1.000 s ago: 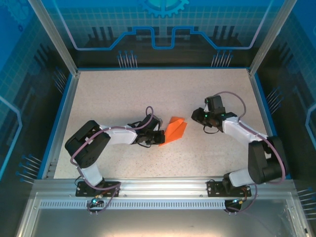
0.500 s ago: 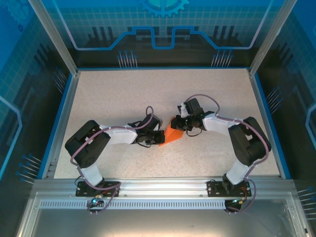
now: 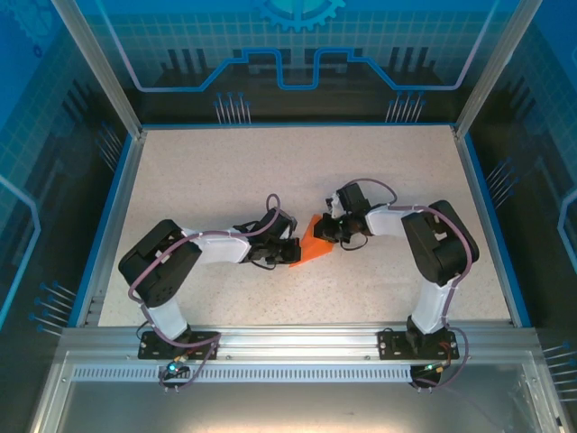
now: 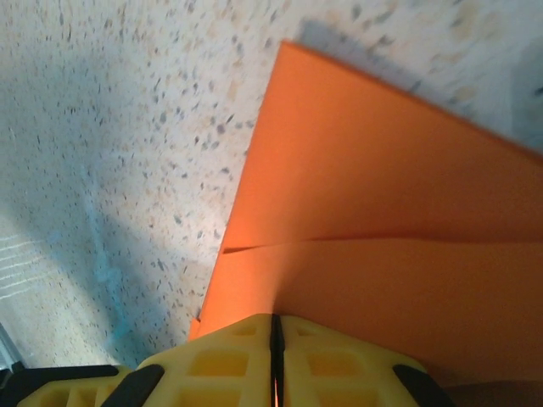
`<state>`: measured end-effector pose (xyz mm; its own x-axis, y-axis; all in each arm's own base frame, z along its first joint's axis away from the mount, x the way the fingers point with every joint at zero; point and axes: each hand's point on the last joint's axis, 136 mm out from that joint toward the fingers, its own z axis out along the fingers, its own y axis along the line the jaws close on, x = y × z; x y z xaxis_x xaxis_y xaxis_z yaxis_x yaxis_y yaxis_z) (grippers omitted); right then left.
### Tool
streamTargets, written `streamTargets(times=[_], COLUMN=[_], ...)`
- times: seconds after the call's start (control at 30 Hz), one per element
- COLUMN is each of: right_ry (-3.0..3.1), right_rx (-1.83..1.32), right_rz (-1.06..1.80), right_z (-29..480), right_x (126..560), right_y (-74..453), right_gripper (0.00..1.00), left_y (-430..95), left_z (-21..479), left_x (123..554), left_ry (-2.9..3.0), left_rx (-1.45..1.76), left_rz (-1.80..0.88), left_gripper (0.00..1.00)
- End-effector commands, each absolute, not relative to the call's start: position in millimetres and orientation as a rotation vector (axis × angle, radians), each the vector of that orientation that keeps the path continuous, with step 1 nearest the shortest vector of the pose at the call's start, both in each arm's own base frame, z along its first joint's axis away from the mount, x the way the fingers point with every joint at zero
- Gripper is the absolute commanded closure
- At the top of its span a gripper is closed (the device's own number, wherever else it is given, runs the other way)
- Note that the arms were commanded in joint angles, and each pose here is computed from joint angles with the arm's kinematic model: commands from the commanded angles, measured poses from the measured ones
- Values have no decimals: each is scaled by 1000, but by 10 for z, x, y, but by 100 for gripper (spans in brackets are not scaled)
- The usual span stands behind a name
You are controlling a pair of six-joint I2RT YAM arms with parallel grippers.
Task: Fold a paper plane with a square sheet of paper (pick it up from the middle)
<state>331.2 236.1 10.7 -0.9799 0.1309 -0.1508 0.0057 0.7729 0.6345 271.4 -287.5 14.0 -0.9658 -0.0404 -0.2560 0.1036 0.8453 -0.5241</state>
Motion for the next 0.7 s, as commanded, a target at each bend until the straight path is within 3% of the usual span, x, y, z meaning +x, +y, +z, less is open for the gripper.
streamTargets(times=[0.0,0.37,0.67], right_ry=[2760,2686,2674], right_rx=[244,417,368], right_rz=[832,781,808], right_z=[-102,-100,-12], right_x=[3608,3950,4049], right_y=[1950,1549,1574], right_gripper=[89,90,89], left_y=[-2572,-2536,-2565], left_z=[-174,-219,-101], left_x=[2373,2325,2365], left_ry=[2943,2957,2931], left_rx=[25,17,38], left_rz=[-649,-640,-653], left_gripper=[100,100,100])
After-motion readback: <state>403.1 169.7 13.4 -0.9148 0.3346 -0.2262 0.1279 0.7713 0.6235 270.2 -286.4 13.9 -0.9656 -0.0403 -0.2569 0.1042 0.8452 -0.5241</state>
